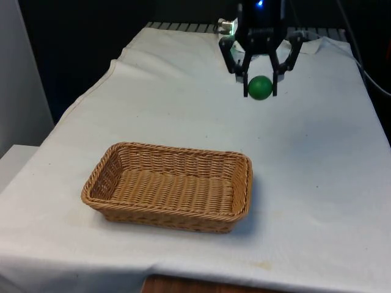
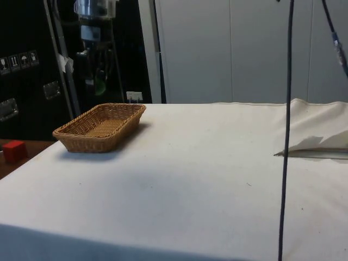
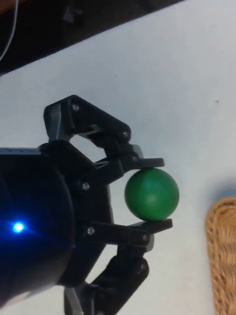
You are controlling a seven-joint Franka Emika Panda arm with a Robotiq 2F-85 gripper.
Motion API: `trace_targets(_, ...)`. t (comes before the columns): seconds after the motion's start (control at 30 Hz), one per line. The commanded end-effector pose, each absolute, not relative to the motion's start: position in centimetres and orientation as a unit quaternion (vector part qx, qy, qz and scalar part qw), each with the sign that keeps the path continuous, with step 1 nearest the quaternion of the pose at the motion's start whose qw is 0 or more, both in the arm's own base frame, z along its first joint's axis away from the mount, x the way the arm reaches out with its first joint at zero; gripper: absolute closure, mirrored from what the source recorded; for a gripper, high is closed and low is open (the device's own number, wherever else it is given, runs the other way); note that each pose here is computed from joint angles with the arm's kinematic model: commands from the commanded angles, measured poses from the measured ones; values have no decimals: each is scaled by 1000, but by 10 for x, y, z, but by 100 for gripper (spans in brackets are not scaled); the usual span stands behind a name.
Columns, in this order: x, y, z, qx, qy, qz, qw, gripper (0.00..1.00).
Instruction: Pick up the ball and place it into the basket.
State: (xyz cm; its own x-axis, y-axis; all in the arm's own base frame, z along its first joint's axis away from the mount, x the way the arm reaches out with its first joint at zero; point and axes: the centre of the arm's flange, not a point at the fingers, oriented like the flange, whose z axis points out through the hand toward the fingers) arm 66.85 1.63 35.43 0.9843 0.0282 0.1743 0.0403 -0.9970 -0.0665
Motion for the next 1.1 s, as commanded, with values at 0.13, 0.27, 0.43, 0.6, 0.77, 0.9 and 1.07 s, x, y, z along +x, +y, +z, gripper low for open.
trace_targets(0.13,685,5,347,-995,-22,-90,36,100)
trace_targets(0.27,694,0,341,-995,-29,-92,30,100)
trace_targets(0.43,701,-3,330,-995,-39,-92,19,100)
trace_targets(0.6,707,-9,318,-995,-50,-90,7,100)
trace_targets(0.77,709,-19,309,-995,-54,-89,-7,100)
trace_targets(0.9,713,-29,297,-994,-59,-91,-11,100)
trace_targets(1.07,718,-39,280,-993,-64,-95,-18,100)
